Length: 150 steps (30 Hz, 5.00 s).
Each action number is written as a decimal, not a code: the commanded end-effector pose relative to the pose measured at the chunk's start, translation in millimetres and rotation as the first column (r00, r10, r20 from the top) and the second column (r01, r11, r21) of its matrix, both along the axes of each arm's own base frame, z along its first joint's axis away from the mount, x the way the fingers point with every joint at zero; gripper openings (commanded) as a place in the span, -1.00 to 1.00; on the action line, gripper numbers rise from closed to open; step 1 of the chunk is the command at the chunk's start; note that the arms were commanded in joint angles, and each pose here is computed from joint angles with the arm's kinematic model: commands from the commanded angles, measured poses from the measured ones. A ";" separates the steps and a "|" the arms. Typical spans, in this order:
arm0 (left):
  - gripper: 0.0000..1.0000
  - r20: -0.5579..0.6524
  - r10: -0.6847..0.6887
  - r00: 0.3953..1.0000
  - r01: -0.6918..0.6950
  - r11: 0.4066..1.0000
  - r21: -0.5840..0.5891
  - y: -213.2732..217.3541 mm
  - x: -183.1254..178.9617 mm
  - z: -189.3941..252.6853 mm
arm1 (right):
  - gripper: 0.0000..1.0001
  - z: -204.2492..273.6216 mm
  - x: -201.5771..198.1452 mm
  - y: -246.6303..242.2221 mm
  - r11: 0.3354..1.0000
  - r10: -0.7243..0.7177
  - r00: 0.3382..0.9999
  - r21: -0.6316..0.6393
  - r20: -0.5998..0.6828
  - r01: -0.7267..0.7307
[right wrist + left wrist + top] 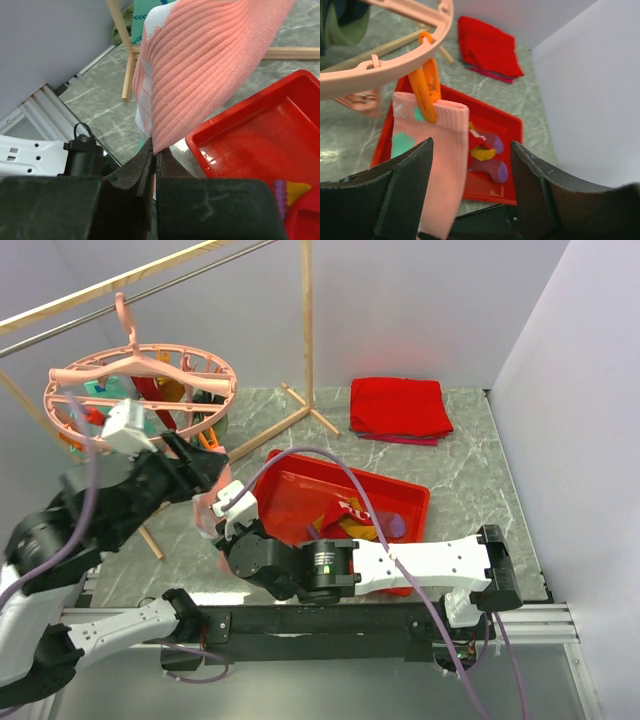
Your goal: Remove the socks clipped to the hanger
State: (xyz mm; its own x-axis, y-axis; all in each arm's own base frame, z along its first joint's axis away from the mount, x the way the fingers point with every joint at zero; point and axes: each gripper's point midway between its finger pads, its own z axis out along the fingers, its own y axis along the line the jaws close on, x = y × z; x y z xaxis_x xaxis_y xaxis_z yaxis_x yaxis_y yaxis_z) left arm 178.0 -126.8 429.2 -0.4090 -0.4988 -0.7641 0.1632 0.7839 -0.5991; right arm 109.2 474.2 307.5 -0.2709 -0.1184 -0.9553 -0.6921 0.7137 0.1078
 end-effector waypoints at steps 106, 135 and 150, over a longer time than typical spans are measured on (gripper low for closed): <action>-0.88 0.111 0.280 0.953 -0.301 0.914 0.273 23.9 77.4 -15.4 | -1.00 7.9 -10.0 -45.0 0.994 -0.107 0.982 0.013 0.153 0.107; 0.84 0.156 -0.179 0.971 0.194 0.977 -0.086 17.9 -57.0 6.5 | -1.00 41.1 -28.2 -20.1 0.944 0.255 0.965 0.232 -0.067 -0.234; 0.99 0.159 -0.265 0.951 0.303 0.898 -0.318 29.6 -112.5 -45.7 | -1.00 106.8 -31.3 -16.0 0.819 0.456 0.881 0.448 -0.127 -0.359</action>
